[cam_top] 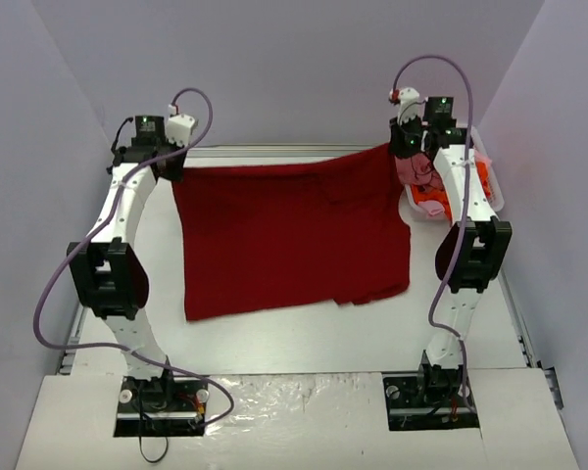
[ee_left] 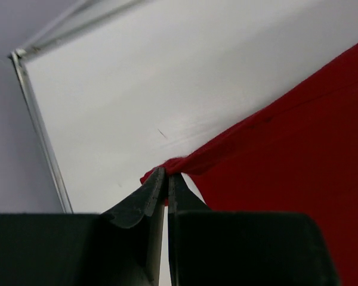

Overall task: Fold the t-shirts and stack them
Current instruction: Flatten out the tshirt

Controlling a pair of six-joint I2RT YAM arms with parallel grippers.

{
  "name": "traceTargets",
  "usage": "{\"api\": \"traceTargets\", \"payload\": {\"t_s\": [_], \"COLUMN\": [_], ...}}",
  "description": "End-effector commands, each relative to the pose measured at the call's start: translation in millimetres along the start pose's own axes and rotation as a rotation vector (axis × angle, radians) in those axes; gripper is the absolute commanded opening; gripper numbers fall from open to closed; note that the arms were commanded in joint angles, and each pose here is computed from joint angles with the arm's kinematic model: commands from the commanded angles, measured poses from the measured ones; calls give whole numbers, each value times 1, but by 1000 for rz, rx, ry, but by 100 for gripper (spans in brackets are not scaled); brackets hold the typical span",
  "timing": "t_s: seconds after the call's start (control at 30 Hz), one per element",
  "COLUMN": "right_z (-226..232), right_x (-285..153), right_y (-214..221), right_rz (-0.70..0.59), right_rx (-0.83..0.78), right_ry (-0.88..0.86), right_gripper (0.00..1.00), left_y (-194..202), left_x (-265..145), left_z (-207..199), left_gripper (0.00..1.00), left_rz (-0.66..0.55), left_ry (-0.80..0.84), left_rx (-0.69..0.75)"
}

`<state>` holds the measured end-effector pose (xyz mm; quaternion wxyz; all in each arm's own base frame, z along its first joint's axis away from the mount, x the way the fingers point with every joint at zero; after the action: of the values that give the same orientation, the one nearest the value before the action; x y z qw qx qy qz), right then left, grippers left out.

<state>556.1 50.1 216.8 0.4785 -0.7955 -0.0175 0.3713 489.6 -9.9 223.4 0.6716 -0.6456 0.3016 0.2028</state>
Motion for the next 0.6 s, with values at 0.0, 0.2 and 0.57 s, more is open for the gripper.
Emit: {"api": "traceTargets", "payload": {"t_s": [0.0,0.2,0.57], "right_z": [-36,-41,47], "right_x": [-66,-159,-239], "right_y": [-117,-187,-101], "right_rz": [-260,-433,-323], "right_rx": [-104,-173,-206], "right_ry": [182,300,253], "right_gripper": [0,0,0], "left_y": [-84,-117,2], "left_x": [-53,-123,-190], "left_z": [7,-3,8], "left_gripper": [2,2,2], "left_rz": [-221,-361,-291], "left_ry": [-42,-27,-105], "left_rx": [-4,-3,65]}}
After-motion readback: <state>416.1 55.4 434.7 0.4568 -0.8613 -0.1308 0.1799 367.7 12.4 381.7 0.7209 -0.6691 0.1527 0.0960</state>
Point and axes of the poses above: each gripper's point midway between its finger pads, its own x axis out along the fingers, its own z axis along the line the jaws close on, y = z × x, the point moved 1 cm from there along -x, back along the fingers, and after that the axes turned 15 degrees about -x, right-handed, at the moved point
